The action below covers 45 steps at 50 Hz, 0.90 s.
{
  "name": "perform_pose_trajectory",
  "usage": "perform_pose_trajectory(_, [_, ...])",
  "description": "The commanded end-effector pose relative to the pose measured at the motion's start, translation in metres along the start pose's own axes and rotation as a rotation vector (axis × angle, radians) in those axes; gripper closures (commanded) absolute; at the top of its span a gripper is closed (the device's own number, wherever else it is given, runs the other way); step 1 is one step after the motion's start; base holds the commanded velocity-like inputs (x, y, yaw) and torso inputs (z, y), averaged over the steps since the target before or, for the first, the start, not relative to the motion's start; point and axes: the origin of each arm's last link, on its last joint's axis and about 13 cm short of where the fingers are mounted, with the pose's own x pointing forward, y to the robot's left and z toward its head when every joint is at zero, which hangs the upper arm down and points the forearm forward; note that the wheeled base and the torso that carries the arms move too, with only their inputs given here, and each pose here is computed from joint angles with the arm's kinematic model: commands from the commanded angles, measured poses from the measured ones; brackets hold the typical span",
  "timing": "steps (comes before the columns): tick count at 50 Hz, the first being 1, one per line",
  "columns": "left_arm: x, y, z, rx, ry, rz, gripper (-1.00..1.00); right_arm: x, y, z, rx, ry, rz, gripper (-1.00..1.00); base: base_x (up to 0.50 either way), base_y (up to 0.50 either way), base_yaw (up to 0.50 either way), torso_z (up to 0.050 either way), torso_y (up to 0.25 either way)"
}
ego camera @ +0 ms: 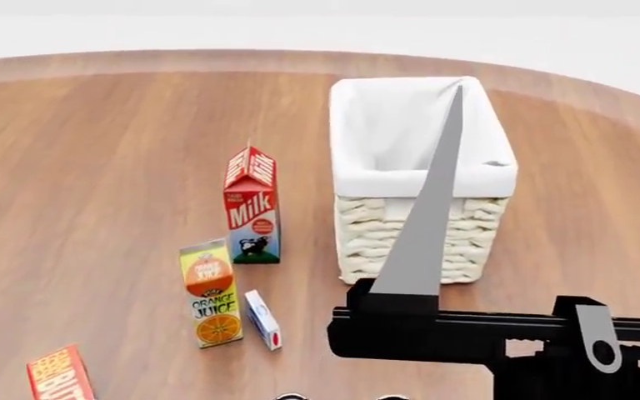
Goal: Pick up the alphabet soup and the tomato sauce, and put them in the basket.
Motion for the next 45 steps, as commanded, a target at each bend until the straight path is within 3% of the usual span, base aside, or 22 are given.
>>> perform_pose_trajectory(1, [-0.0033, -0.0009, -0.0012, -0.003, 0.004, 0.002, -1.0, -0.0011, 0.0006, -0.0016, 0.002, 0.006, 0.002, -1.0, 0.23, -0.06, 0.0, 0.0, 0.0])
perform_pose_trajectory(45, [-0.0038, -0.0021, -0.0014, -0.008, 0.006, -0.005, -1.0, -0.003, 0.0001, -0.0026, -0.002, 0.02, 0.001, -1.0, 0.23, -0.06, 0.0, 0.0, 0.001])
